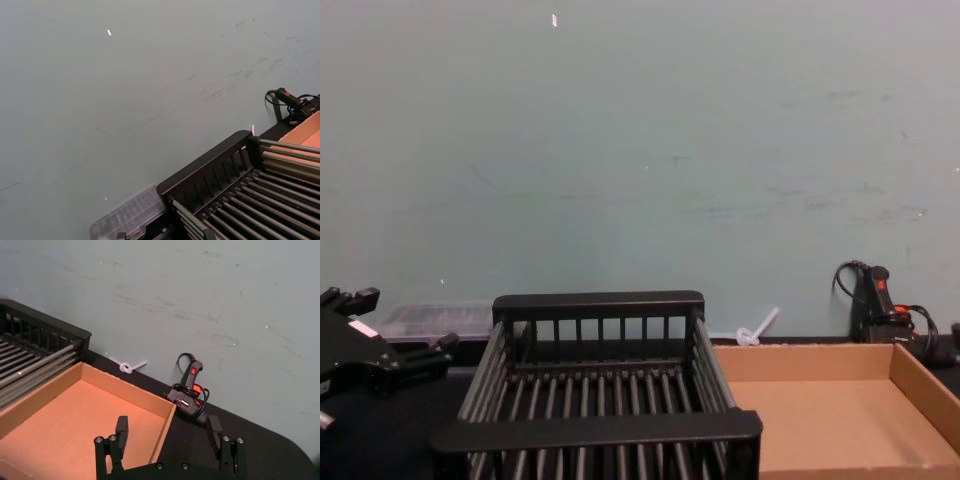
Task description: Pick up the white tape and place it into the black box , Pick up the silver tape and place it into the brown box.
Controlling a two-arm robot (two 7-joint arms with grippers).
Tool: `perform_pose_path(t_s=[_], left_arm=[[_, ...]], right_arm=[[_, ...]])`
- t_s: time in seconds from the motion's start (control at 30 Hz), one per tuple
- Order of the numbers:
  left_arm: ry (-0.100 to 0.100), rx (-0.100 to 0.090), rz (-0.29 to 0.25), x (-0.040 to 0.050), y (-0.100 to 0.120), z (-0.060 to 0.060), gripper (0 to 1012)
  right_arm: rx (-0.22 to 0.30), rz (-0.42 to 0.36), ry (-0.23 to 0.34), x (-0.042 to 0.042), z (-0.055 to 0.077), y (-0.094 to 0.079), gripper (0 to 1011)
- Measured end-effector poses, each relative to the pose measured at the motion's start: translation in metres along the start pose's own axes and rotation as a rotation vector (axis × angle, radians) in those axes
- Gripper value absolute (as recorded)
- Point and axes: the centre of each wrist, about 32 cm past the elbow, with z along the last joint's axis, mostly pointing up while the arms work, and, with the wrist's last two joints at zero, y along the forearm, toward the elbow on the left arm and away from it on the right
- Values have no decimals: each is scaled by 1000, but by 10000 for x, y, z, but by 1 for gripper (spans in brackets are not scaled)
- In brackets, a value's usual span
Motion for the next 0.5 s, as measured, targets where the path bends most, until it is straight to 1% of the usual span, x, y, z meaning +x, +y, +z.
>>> perform_pose_path(t_s=[0.07, 0.1, 0.17, 0.27, 0.5], left_arm=[[0, 0, 0, 0, 0, 0, 1001], [0, 0, 0, 0, 0, 0, 1001], [0, 0, 0, 0, 0, 0, 1001], [0, 0, 0, 0, 0, 0, 1001], [0, 0, 0, 0, 0, 0, 1001]], right_arm=[[-7, 4, 11, 17, 30, -33, 1000], [-18, 11, 24, 34, 68, -74, 1000], [-35, 20, 35, 46, 97, -117, 1000], [-75, 48, 54, 66, 164, -228, 1000], [-146, 107, 99, 94, 243, -432, 1000]])
